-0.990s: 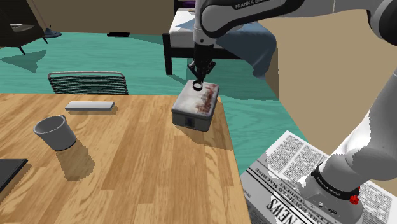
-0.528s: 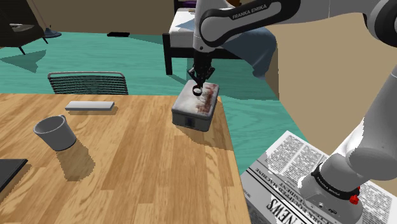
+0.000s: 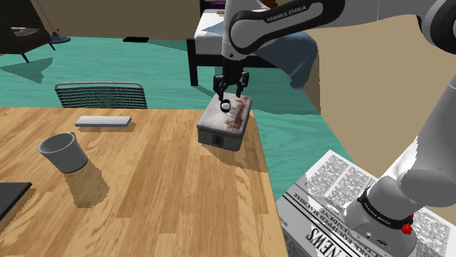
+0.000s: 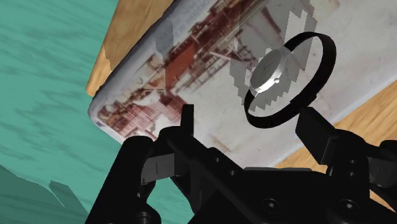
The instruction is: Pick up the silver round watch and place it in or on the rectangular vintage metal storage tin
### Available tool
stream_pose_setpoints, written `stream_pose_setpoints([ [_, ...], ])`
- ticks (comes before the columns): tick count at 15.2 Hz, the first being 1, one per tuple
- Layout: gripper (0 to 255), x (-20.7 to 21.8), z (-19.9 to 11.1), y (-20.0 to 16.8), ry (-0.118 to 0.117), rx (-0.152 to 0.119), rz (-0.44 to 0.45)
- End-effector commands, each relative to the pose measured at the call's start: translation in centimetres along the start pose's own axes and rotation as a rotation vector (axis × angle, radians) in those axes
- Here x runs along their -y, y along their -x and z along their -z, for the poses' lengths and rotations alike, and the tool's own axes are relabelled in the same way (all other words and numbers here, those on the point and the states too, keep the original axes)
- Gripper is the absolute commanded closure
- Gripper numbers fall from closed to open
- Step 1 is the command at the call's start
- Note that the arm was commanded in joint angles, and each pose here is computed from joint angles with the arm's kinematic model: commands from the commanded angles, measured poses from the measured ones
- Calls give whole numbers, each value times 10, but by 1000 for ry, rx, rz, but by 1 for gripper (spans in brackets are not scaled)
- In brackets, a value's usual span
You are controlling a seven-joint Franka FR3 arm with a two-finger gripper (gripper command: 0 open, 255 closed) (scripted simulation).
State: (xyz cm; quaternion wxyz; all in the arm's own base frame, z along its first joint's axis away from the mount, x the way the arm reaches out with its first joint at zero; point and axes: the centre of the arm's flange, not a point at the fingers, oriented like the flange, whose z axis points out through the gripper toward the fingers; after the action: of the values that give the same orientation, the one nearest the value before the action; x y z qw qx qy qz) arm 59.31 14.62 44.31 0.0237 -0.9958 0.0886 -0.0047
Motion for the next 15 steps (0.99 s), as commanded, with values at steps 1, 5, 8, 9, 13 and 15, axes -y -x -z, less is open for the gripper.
stream_pose_setpoints([
  [1,0,0,0,0,0,0,0],
  [5,0,0,26,0,0,0,0],
  [8,0,0,50,0,0,0,0],
  [9,0,0,50,0,0,0,0],
  [13,0,0,50,0,0,0,0],
  [15,0,0,50,0,0,0,0],
])
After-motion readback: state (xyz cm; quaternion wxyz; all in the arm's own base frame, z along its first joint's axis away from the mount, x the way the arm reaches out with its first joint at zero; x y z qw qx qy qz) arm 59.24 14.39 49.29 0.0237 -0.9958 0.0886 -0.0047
